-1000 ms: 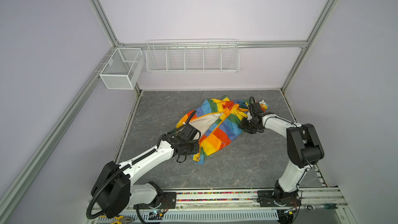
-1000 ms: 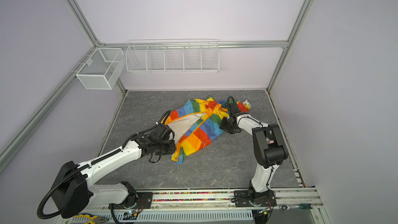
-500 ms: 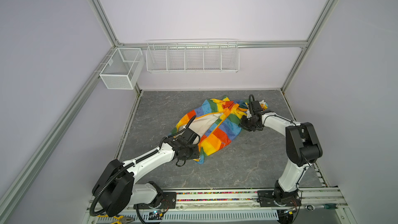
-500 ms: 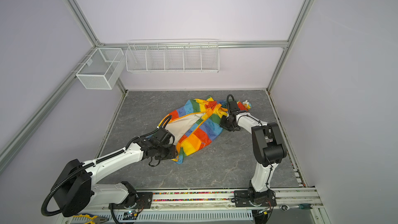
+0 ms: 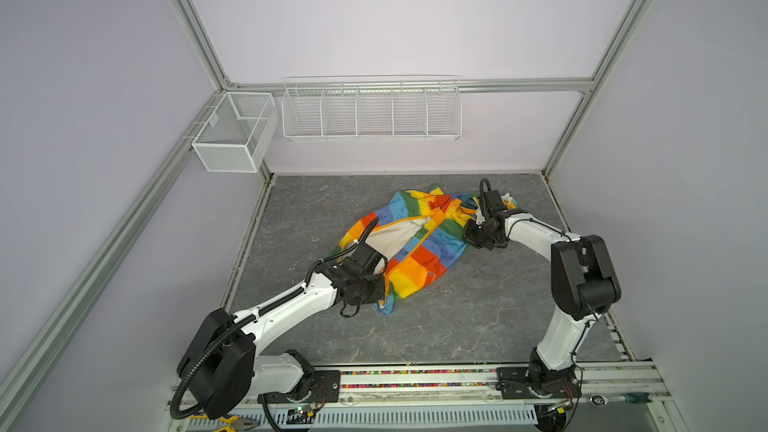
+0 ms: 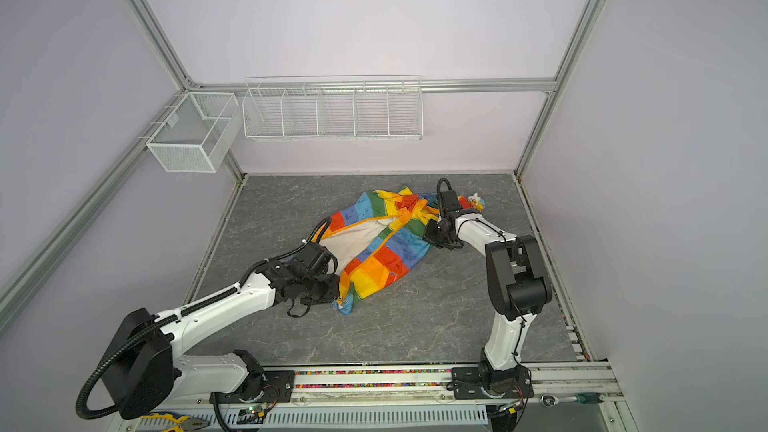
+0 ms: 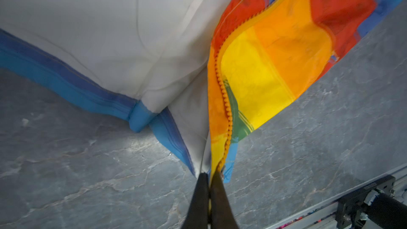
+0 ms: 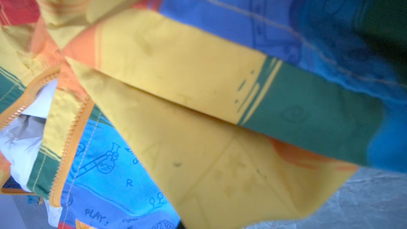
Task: Zip up the jacket
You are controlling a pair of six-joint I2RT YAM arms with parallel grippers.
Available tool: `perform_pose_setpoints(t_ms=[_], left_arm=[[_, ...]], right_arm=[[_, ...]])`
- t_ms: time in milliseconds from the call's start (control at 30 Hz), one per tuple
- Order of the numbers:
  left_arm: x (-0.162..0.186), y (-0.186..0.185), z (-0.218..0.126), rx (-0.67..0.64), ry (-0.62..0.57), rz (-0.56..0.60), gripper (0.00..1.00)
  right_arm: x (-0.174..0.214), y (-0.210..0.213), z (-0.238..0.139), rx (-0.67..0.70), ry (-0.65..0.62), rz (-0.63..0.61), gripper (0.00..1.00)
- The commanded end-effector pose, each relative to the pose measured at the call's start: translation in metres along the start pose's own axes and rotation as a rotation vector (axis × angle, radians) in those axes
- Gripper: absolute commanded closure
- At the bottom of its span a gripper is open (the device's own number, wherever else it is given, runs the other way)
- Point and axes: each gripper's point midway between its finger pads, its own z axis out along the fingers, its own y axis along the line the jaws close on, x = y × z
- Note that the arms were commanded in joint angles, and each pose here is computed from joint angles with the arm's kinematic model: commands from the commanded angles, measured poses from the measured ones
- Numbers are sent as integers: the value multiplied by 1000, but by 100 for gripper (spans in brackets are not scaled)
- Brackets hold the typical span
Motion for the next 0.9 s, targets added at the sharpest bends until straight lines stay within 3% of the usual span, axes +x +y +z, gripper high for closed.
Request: perform_pose_setpoints(t_ms=[0,300,467,633,667,767,867], left_arm=[[-14,5,-26,-46,-52,33,100],[-29,18,-58,-55,-130,26,100],[-34,19,-52,-50,-123,24,100],[-23,7,-21,-5,26,47,100],[-19,7,-15,-4,57,48,100],[-5,13,6,-9,135,37,100],[3,22,16,-38,160,26,93]], right_arm=[[-16,0,-35,33,-60,-40,93],[-51,-20,-94,135,-153,-77,93],[-57,-21,-84,157,-117,-90,93],[-56,-26,-62,171,-69,-74,93],[-55,-28,-59,178,-59,-68,91],[-53,-30,-53,178,-42,-54,63],[-56,-25,-64,162,-70,-58,47]])
